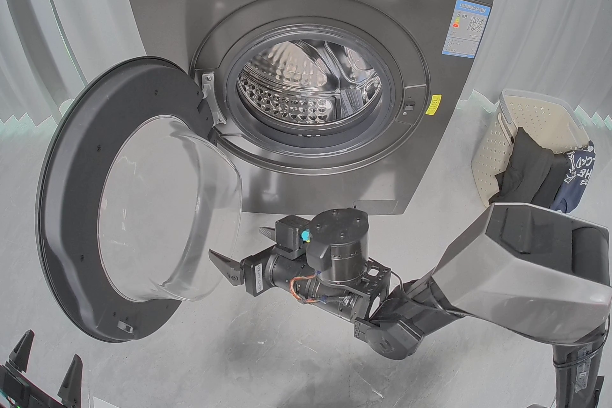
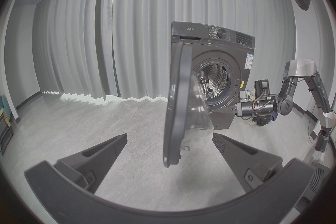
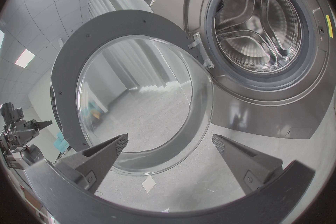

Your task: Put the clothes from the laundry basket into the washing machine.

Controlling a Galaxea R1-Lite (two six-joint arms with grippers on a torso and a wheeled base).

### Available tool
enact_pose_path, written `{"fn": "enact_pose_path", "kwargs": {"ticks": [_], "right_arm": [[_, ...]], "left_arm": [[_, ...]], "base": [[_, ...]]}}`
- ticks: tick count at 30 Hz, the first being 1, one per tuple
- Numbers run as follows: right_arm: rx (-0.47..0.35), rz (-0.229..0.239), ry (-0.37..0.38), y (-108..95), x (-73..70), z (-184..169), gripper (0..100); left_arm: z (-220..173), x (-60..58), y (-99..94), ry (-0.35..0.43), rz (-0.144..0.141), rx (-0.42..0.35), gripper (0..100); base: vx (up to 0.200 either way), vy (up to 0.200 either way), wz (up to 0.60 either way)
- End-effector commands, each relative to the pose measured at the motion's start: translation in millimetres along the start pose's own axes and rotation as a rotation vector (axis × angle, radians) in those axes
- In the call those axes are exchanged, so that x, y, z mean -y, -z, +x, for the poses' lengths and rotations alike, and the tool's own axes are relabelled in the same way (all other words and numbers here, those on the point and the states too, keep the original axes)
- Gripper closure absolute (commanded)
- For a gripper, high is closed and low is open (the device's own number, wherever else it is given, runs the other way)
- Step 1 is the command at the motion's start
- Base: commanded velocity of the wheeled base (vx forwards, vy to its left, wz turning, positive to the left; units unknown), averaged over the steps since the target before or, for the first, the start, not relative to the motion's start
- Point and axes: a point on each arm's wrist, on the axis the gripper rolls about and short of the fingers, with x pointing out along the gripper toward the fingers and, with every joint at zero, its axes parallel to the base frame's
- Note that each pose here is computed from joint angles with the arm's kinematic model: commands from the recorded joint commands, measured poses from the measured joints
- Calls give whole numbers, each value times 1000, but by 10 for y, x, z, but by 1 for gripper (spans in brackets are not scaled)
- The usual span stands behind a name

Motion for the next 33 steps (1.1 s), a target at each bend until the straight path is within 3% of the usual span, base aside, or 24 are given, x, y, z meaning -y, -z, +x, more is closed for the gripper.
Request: {"fn": "enact_pose_path", "kwargs": {"ticks": [1, 9, 13, 16, 23, 26, 33], "right_arm": [[4, 0, 6, -41, 20, 58, 0], [-37, -5, 12, 22, 1, 253, 0], [-39, -9, -12, 97, -139, 414, 0], [-20, -7, -16, 95, -163, 478, 0], [-1, -6, 26, 15, -30, 477, 0], [-15, -7, 58, -18, 95, 473, 0], [-37, -25, 51, 8, 41, 574, 0]], "left_arm": [[-2, -1, 49, 0, 0, 2, 0], [-2, -1, 49, 1, 0, 2, 0], [-2, -1, 49, 0, 0, 2, 0], [-2, -1, 49, 3, 0, 2, 0], [-2, -1, 49, 1, 0, 2, 0], [-2, -1, 49, 1, 0, 2, 0], [-2, -1, 49, 3, 0, 2, 0]], "base": [[0, 0, 0], [0, 0, 0], [0, 0, 0], [0, 0, 0], [0, 0, 0], [0, 0, 0], [0, 0, 0]]}}
